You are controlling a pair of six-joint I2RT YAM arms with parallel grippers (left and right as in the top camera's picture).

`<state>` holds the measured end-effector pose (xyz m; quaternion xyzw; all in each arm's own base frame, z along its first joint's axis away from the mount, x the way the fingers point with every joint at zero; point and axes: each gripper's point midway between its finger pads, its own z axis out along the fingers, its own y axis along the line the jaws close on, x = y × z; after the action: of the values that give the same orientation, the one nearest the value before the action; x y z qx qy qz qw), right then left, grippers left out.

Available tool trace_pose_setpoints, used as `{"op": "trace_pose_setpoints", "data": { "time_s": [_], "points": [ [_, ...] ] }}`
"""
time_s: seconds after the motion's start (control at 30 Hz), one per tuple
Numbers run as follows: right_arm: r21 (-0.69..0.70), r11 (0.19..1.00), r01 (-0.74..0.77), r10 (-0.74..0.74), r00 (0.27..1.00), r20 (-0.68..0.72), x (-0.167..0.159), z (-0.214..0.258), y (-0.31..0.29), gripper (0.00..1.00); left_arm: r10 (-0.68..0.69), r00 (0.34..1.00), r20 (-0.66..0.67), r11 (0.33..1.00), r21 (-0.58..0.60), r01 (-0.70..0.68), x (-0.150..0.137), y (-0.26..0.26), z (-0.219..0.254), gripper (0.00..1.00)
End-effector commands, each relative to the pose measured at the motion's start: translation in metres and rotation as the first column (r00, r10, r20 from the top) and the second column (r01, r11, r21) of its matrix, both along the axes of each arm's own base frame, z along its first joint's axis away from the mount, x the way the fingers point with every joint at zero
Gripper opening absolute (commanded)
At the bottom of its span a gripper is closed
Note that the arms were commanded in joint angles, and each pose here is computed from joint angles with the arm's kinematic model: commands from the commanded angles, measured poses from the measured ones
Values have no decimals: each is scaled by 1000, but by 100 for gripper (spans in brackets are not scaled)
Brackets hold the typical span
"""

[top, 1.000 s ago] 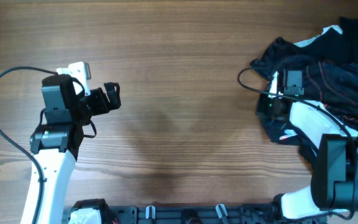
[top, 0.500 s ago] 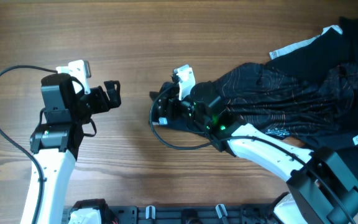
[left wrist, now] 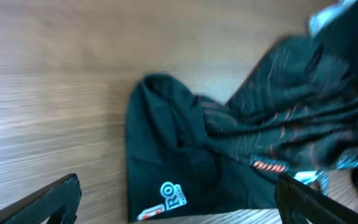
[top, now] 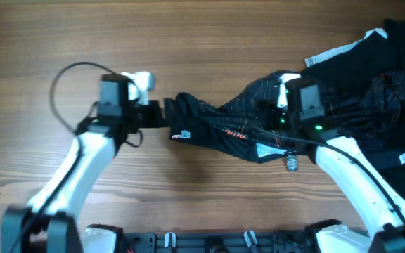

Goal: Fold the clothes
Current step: 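Pull the shirt leftward with the right gripper toward the left gripper, then grasp the shirt edge with the left gripper and drag it left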

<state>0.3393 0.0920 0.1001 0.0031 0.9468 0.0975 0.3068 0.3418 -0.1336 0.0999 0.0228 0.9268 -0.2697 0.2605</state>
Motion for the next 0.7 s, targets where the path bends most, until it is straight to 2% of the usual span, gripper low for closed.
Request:
{"op": "trace_pose_setpoints", "data": {
  "time_s": [0.0,0.13,0.23,0.33,0.4,0.43,0.47,0.57,0.67],
  "points": [
    [-30,999,38,-37,999,13,-3,9,-17,100,-9,991,-131,997,73,19,-5,-10,-53,98],
    [-31,999,41,-41,999,-6,-7,6,-18,100,-23,960,-279,992,109,55,-20,-14,-110,87],
    [-26,998,49,-49,999,-9,-7,5,-18,100,-55,953,-297,989,112,92,-26,-25,-121,75],
    [-27,998,49,-49,999,-13,-8,5,-18,100,-121,964,-237,984,101,148,-24,-50,-116,68],
    [-29,998,49,-50,998,-24,-10,3,-19,100,-142,971,-190,978,124,167,-20,-61,-114,45],
    [-31,998,48,-49,998,-30,-11,2,-19,100,-132,975,-180,976,149,160,-19,-59,-115,31],
    [-35,998,46,-48,998,-38,-13,1,-20,100,-118,978,-174,974,172,148,-17,-56,-116,4],
    [-68,996,64,-68,996,-49,-16,-2,-26,100,-42,989,-143,975,209,72,-2,-33,-110,4],
    [-68,996,64,-67,996,-50,-16,-2,-26,100,212,977,27,919,334,-209,54,53,-67,4]
  ]
}}
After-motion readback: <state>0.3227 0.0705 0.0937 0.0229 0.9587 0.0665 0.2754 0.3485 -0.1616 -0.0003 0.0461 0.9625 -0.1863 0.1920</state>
